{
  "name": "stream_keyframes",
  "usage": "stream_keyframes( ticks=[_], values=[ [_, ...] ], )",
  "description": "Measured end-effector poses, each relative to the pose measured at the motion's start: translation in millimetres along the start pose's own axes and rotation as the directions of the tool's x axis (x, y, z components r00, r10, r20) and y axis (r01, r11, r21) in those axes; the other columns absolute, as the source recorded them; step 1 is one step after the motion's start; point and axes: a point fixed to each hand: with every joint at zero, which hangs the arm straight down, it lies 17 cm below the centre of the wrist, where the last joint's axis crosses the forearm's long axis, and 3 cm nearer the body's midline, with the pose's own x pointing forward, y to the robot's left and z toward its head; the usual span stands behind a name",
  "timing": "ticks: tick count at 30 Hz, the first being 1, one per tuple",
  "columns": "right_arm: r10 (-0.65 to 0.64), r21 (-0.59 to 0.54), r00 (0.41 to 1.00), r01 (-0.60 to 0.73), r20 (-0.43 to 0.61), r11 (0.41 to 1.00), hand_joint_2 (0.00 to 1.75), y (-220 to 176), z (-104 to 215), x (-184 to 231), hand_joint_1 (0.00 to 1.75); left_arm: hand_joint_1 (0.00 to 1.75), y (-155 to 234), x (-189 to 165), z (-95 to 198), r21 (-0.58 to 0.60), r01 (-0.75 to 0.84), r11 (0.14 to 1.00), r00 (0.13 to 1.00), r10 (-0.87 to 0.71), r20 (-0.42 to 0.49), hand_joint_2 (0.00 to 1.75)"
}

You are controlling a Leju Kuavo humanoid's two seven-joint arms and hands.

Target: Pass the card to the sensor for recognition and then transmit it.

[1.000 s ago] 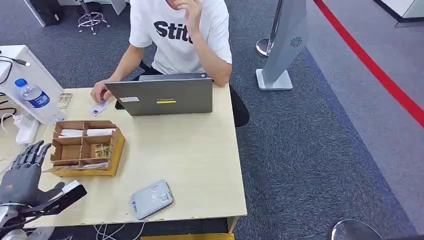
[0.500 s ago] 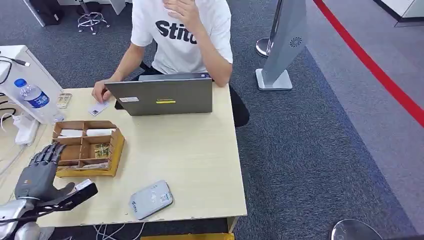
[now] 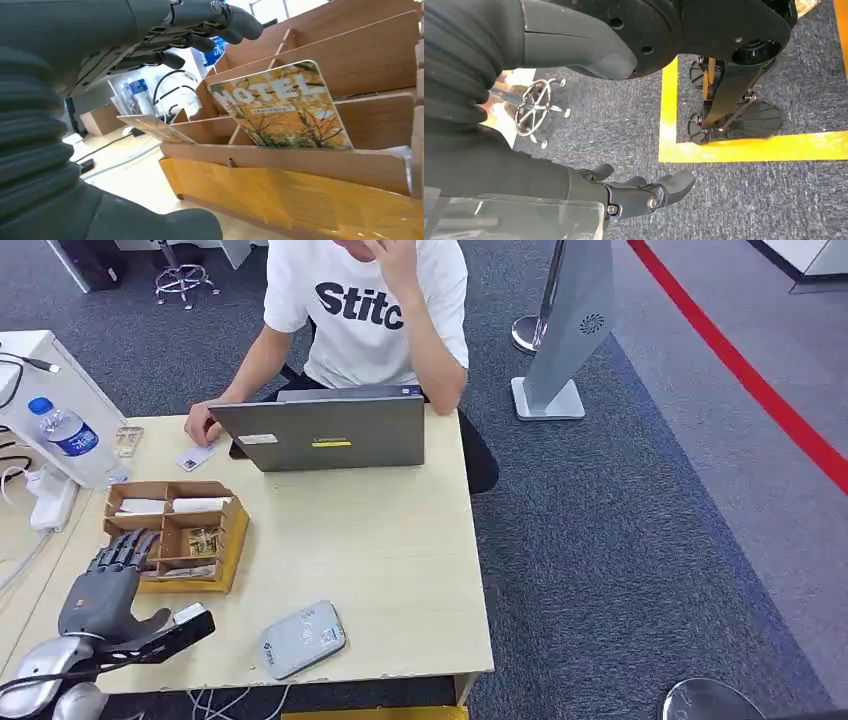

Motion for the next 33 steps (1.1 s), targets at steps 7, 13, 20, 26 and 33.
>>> stream_keyframes(
  ticks=[7,13,20,26,33],
  values=[
    [0.000,-0.001,1.000,0.000,0.000,1.000,1.75,0,0,0,0.00,0.00,1,1,-1,0.009,0.000,1.000,1.000,0.001,-0.003,1.75],
    [-0.006,-0.049,1.000,0.006,0.000,0.999,1.75,-2,-1,0,0.00,0.00,5,3,-1,0.030,-0.006,1.000,1.000,0.006,0.005,1.75],
    [-0.008,-0.043,1.000,0.008,0.000,0.999,1.75,5,0,0,0.00,0.00,4,7,-2,0.032,-0.015,0.999,1.000,0.015,0.009,1.75],
    [-0.001,-0.011,1.000,0.001,0.000,1.000,1.75,6,0,-1,0.00,0.00,1,15,-2,0.029,-0.023,0.999,0.999,0.022,0.027,1.75],
    [-0.007,-0.049,1.000,0.007,0.001,0.999,1.75,2,0,0,0.00,0.00,0,21,-3,0.028,-0.029,0.999,0.999,0.028,0.036,1.75]
  ],
)
